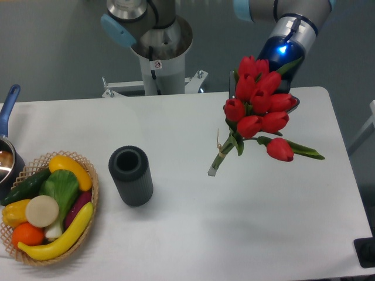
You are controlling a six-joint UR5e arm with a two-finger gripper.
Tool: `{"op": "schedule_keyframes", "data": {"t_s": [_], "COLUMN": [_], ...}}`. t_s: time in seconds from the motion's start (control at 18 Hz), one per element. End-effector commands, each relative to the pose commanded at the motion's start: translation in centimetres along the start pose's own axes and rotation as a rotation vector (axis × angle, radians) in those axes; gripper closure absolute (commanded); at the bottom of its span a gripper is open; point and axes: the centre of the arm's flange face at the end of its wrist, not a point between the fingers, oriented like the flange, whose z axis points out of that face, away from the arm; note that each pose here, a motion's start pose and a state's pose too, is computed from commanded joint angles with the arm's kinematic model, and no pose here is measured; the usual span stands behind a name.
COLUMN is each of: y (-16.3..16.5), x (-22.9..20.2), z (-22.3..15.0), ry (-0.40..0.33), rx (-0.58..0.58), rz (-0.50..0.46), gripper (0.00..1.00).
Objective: Place the flowers on the table
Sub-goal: 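Hold the red tulip bunch in the gripper above the table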
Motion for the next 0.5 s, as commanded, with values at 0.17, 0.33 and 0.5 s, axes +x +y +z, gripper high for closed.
{"op": "schedule_keyframes", "data": {"t_s": [0.17,0.33,0.5], "y": [-0.14,0.22,-0.09], "x": [0.14,0.38,0.67], "z": [0.02,-0.01,-0.24], "ry": [0.000,-0.022,-0.044], "rx": [-0.001,-0.048,-0.084], "rz": [-0.001,-0.002,0.004], "gripper": [0.63,0.63,0.63]}}
